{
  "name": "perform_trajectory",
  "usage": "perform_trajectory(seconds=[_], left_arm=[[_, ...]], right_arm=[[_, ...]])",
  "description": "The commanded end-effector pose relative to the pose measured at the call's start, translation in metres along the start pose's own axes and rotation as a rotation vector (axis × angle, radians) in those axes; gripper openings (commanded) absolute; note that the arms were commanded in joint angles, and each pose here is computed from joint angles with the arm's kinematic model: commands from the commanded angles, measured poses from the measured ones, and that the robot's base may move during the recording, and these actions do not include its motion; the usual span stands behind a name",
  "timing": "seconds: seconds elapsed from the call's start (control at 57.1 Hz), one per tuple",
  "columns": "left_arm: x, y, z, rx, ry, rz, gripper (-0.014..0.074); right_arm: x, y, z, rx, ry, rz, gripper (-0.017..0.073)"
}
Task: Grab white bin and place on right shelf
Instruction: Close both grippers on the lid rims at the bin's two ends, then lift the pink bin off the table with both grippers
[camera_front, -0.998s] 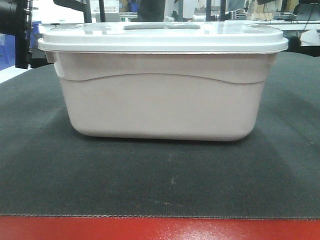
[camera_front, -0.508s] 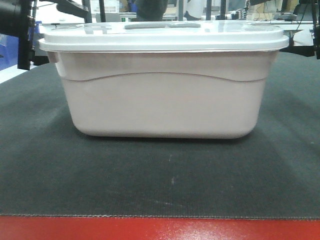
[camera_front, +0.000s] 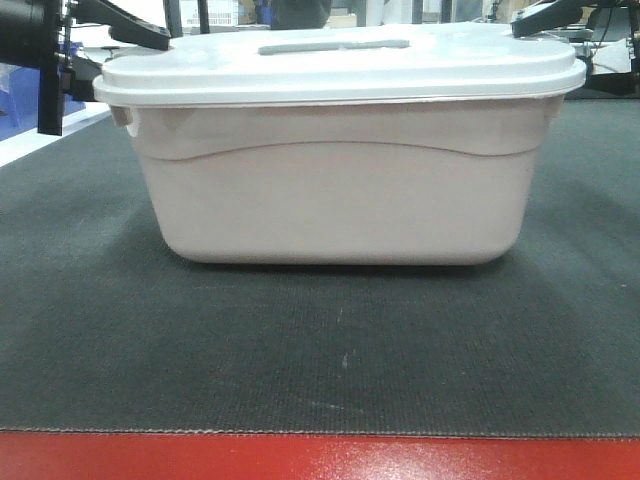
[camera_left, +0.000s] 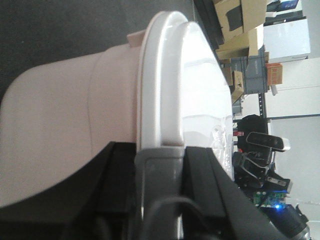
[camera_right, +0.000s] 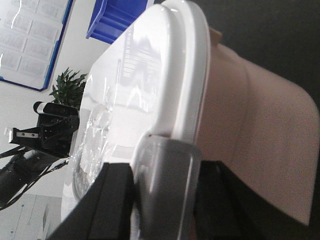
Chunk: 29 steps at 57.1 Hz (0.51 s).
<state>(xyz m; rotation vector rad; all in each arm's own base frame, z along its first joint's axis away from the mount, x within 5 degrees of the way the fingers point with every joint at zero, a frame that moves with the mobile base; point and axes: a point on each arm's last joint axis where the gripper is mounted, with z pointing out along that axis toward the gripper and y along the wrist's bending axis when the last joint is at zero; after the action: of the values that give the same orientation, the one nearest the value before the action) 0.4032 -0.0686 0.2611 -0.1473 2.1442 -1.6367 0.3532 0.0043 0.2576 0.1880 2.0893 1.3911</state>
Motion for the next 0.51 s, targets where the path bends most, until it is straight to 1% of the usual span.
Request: perform_trajectory(seconds=[0.0,0.158,0.35,0.49], left_arm=[[0.012,-0.064,-0.006,0.272,0.082,0.057,-0.0126],[0.015,-0.084,-0.010,0.317,0.061,0.083,-0.0126],[0.020,-0.108,-0.018,0.369,0.038,0.120,-0.0126],[0.027,-0.130,-0.026,0.408,0.022,0.158,-0.0126]], right_arm=[[0.002,0.054,-0.011,-0.279,0.032,-0.069,0.0058],[-0.001,0.076,-0.021,-0.336,-0.033,-0.089,0.0058],[-0.001,0.105,-0.035,-0.407,-0.092,-0.070,0.0058],[0.003,0.121,-0.044,-0.428,-0.105,-0.093,0.0058]])
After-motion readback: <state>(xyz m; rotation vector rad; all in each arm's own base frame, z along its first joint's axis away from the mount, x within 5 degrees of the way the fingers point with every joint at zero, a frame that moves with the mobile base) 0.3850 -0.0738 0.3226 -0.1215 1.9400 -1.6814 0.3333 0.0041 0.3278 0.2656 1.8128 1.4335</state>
